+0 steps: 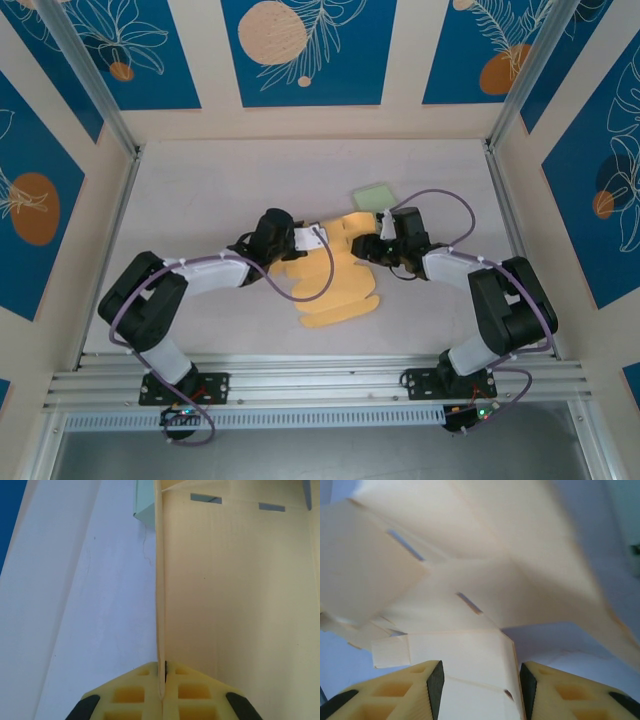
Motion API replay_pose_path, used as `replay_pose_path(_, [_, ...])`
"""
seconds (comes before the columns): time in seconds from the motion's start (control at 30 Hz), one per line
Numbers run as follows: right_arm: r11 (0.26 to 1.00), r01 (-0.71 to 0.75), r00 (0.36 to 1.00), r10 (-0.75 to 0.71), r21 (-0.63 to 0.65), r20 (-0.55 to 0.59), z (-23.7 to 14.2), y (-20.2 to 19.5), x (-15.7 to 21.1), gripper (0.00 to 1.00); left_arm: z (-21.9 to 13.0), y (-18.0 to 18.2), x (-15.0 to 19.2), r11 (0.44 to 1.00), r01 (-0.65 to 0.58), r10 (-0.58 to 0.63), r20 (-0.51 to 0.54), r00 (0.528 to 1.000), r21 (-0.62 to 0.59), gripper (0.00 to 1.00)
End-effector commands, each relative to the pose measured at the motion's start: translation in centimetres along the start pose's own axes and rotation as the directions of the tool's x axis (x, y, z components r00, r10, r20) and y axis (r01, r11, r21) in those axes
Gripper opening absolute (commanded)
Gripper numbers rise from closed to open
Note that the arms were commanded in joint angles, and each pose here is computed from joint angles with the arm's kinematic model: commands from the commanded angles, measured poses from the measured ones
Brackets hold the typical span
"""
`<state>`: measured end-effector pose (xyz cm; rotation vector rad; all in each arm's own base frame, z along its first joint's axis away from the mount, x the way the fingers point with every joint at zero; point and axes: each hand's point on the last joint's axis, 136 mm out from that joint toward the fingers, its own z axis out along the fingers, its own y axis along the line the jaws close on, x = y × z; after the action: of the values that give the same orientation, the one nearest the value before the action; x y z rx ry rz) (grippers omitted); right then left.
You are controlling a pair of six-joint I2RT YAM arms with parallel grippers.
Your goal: Fold the paper box
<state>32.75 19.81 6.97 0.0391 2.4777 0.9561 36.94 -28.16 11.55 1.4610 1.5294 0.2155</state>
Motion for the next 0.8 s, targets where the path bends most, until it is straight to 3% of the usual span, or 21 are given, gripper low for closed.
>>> replay_pose_path(0.0, [0.998, 0.059, 0.998, -0.059, -0.013, 0.037, -0.3, 1.6, -1.0, 0.46, 0.2, 0.2, -0.6, 0.999, -0.031, 0.031, -0.001, 1.000, -0.019, 0.03])
replay_pose_path(0.1, [0.999, 0.050, 0.998, -0.050, -0.011, 0.026, 0.2, 1.6, -0.7, 0.41, 0.2, 0.3, -0.8, 0.999, -0.030, 0.030, 0.012, 0.999, -0.029, 0.03])
replay_pose_path(0.23, [0.998, 0.016, 1.000, -0.015, -0.054, 0.005, 1.5, 2.0, 0.0, 0.24, 0.2, 0.0, -1.5, 0.996, -0.072, 0.074, 0.039, 0.996, -0.048, 0.04])
replay_pose_path(0.37, [0.993, -0.019, 0.999, 0.015, -0.117, -0.032, 2.8, 2.9, 1.0, 0.26, 0.3, 0.4, -2.2, 0.982, -0.125, 0.128, 0.011, 0.992, -0.140, 0.02])
replay_pose_path(0.5, [0.997, -0.038, 0.998, 0.035, -0.072, -0.045, 2.9, 1.7, 1.5, 0.27, 0.2, 0.2, -2.8, 0.949, -0.220, 0.233, 0.033, 0.972, -0.227, 0.01])
replay_pose_path(0.77, [0.996, 0.060, 0.998, -0.060, -0.059, -0.001, -2.4, 1.9, 1.5, 0.45, -0.1, -1.9, -3.0, 0.888, -0.378, 0.407, 0.066, 0.911, -0.260, 0.00])
